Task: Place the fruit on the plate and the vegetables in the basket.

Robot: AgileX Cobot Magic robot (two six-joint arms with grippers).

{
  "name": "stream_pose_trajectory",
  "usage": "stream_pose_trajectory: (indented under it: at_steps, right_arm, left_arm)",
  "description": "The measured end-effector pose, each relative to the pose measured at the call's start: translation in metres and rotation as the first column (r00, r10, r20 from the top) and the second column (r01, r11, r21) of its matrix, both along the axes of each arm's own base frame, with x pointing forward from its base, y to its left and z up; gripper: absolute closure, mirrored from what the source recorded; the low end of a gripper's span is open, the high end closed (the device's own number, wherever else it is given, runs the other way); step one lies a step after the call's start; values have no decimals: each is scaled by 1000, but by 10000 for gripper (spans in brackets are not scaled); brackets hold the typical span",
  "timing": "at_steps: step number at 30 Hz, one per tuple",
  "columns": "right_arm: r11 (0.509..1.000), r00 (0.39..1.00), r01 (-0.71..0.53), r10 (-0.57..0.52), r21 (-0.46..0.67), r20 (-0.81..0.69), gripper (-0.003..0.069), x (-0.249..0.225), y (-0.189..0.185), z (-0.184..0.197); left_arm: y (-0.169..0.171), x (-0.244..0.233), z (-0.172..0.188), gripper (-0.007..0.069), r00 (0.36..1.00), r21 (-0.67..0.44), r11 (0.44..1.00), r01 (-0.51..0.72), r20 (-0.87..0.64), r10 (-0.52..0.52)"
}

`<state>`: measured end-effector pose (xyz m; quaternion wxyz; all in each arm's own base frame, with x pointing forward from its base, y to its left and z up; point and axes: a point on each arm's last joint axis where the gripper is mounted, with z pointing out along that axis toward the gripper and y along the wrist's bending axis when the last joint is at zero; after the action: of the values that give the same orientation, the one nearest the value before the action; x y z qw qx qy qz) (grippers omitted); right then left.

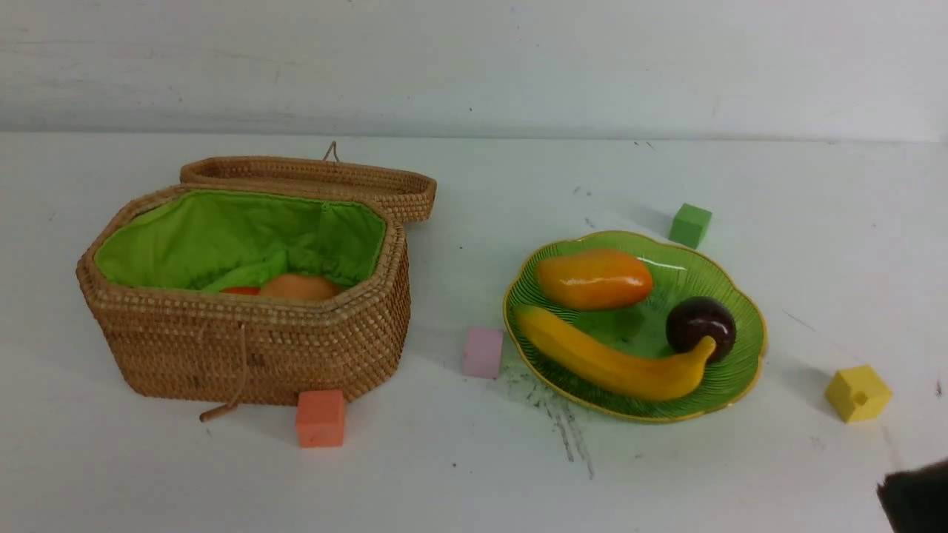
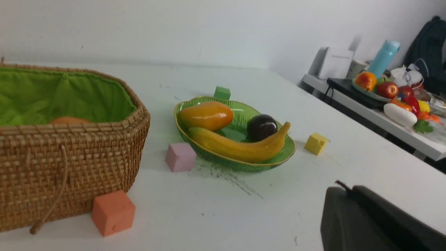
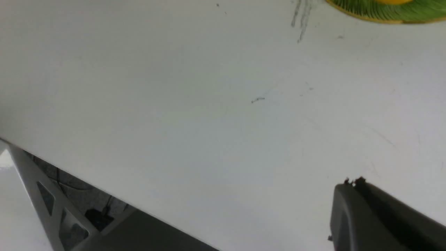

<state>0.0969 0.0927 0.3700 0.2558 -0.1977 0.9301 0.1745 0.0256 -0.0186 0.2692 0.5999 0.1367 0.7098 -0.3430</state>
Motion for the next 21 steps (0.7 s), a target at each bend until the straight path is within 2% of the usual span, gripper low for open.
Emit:
stream_pose_trajectory:
  at_steps: [17, 21]
  right_arm:
    - [999, 999, 2, -4, -38, -41, 639, -11, -11, -11]
    - [995, 995, 94, -93, 25, -21, 636, -16, -25, -5]
  left_arm:
    - [-7, 8, -48, 606, 989, 136, 991, 3, -148, 18]
    - [-6, 8, -49, 603, 987, 146, 989, 3, -160, 21]
